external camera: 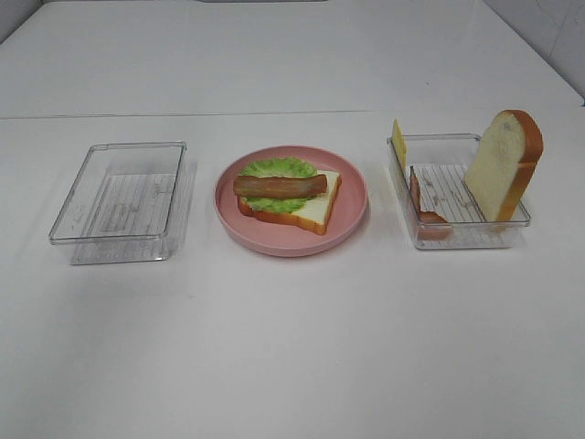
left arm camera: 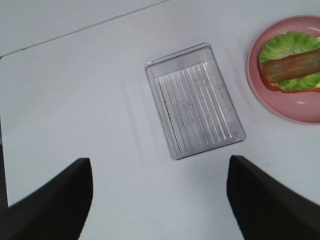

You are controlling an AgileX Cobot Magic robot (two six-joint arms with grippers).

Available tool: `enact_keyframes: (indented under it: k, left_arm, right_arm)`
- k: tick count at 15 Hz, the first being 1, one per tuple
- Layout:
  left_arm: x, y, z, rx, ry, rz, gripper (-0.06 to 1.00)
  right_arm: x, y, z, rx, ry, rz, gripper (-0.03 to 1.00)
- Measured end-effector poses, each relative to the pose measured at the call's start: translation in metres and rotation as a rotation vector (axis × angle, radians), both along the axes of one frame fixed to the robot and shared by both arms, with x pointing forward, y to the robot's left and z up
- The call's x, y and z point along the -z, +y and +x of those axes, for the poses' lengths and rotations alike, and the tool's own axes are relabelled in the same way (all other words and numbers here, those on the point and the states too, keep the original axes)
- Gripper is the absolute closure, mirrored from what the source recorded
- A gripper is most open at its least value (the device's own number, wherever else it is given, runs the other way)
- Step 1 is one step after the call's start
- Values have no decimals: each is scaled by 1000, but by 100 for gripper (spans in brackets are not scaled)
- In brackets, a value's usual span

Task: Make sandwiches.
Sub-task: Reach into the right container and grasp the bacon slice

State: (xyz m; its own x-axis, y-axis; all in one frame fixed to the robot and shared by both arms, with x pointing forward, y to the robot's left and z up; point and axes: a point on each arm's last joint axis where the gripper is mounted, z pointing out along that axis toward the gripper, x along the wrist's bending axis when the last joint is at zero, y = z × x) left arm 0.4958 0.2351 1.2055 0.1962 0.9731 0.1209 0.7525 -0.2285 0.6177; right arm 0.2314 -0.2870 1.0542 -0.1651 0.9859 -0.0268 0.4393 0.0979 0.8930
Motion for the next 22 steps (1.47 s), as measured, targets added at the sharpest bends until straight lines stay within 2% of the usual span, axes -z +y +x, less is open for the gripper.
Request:
enact_keyframes:
  k: [1,3,7,8,10,12,14,16,17,18,20,22]
  left_arm:
    - [1,13,-42,-14,-20,-16,23]
    - [19,27,-84,-28,-6,-24,23]
    - [62,50,-156,-35,-15,-33,23]
    - [80,58,-182,-33,-51,-45,23]
    - [99,66,-207,-24,-139,-71,23]
    - [115,71,-224,-16,-224,-97,23]
    - [125,73,-232,-12,-264,-109,23]
    - [137,75,-238,-5,-315,-123,23]
    - [147,76,-242,-3,-337,-129,23]
    - [147,76,-242,-3,-337,-129,23]
    - [149,77,-247,-2,-362,-137,23]
    - [151,76,-248,4,-359,-157,23]
  right_arm:
    - [0,0,0,3,1,8,20]
    - [-2,1,1,27,-12,86,22]
    - [-10,1,10,46,-39,120,26]
    - [-14,1,23,51,-26,130,26]
    - [-17,1,44,61,36,135,27]
    - [-18,2,65,69,89,149,27]
    - [-24,1,84,78,113,150,27]
    - [-42,1,107,73,119,138,27]
    - [-59,2,135,56,150,113,27]
    - [-59,2,135,56,150,113,27]
    - [-77,5,164,18,173,108,27]
    - [-84,10,192,-39,241,124,27]
